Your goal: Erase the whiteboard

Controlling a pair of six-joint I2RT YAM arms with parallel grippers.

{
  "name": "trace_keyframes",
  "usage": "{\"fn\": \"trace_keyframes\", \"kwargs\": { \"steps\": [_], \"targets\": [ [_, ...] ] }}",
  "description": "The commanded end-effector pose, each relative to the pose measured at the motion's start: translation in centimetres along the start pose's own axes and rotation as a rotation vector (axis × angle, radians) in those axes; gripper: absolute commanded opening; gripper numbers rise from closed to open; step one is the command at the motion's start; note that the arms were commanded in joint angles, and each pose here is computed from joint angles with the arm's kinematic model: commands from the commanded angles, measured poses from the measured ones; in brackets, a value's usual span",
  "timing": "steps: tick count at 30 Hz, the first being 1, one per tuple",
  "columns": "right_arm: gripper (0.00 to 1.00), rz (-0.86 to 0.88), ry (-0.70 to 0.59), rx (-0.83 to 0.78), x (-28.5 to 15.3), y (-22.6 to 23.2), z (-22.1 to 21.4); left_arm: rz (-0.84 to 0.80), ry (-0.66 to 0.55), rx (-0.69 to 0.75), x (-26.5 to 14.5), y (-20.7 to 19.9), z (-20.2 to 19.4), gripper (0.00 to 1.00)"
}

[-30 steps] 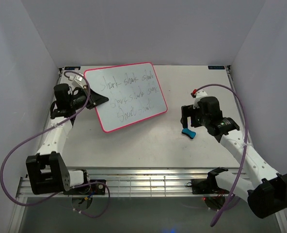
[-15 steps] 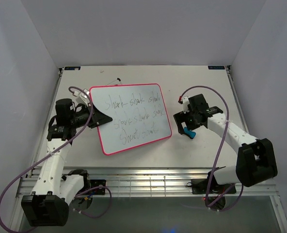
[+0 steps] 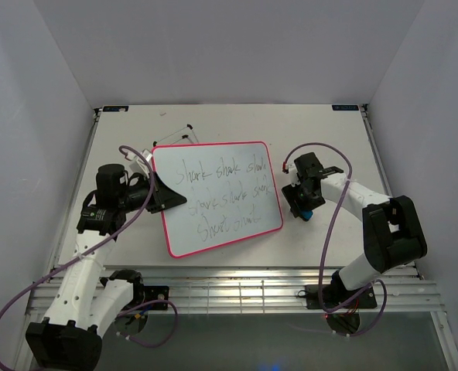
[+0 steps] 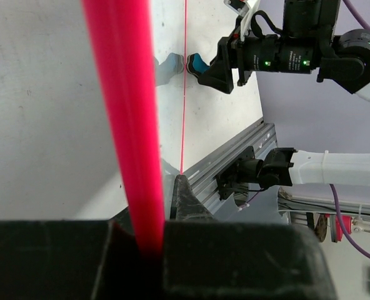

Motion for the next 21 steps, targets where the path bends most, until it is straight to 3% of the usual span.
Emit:
{"fn": "trace_keyframes", "kwargs": {
  "steps": [1,8,21],
  "targets": [
    [0.65,-0.044,0.014,-0.002,-0.2,-1.2,0.5,0.18,-0.057,0.115,0.2,3.7,1.0,0.0],
    [0.5,-0.02,0.019,-0.002,0.2,-0.8,0.5,0.153,-0.066,0.147,-0.2,2.9,0.9,0.0],
    [0.57,-0.074,-0.061,-0.018,-1.1,-1.9,2.2,0.116,-0.029,0.152,-0.1,2.5,0.1,0.0]
  ]
}}
Point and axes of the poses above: each gripper's point midway between its finger pads, its own x axis out along the fingers, its own y axis along the line the jaws close on, z = x × y, the point moved 1 cm from there along -x, back along the fingers, and after that the axes turned 14 degrees about -x, right-handed, at the moved point
